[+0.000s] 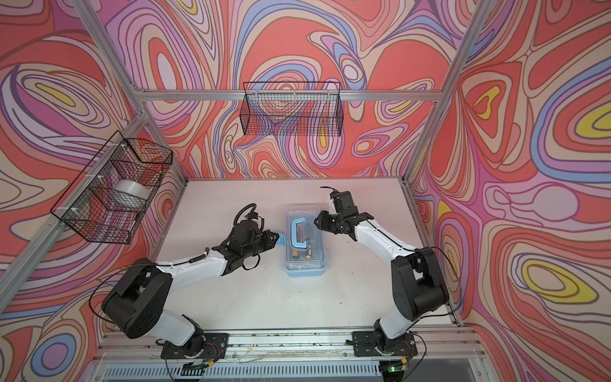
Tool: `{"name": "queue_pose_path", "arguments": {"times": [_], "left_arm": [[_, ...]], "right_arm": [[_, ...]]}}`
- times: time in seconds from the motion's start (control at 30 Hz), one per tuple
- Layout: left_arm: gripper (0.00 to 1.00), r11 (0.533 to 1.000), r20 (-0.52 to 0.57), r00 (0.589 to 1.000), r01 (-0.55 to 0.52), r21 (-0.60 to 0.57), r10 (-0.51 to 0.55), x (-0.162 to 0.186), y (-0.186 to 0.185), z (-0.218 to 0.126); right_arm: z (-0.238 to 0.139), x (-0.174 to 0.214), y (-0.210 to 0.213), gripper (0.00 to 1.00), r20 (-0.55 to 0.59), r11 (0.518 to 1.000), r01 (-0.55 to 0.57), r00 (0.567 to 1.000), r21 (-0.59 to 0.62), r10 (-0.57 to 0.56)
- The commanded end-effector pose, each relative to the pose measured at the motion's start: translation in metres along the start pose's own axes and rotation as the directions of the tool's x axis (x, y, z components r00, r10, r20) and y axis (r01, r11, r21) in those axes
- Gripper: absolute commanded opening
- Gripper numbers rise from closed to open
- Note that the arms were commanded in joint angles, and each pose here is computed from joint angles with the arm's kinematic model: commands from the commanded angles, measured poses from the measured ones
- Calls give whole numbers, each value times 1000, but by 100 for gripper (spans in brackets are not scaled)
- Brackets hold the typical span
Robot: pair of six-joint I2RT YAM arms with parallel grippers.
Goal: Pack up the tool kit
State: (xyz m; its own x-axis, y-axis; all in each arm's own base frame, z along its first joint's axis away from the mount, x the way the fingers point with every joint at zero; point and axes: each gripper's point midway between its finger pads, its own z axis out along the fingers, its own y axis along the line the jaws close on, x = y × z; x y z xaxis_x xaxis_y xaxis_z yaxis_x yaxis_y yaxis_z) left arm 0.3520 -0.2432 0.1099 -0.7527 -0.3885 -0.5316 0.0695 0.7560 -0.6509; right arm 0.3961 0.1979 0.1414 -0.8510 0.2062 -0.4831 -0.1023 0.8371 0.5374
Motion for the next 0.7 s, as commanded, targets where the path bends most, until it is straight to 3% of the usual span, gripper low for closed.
{"name": "queue_pose_path", "arguments": {"times": [0.0, 0.67], "left_arm": [[15, 985, 37, 999, -11, 175, 4, -15, -46, -10], [25, 977, 37, 999, 13, 213, -21, -14, -50, -9]], "right_arm": [[12, 17, 11, 36, -75, 998, 5, 997, -61, -9], [14, 21, 5, 35, -80, 999, 11, 997, -41, -15]]}}
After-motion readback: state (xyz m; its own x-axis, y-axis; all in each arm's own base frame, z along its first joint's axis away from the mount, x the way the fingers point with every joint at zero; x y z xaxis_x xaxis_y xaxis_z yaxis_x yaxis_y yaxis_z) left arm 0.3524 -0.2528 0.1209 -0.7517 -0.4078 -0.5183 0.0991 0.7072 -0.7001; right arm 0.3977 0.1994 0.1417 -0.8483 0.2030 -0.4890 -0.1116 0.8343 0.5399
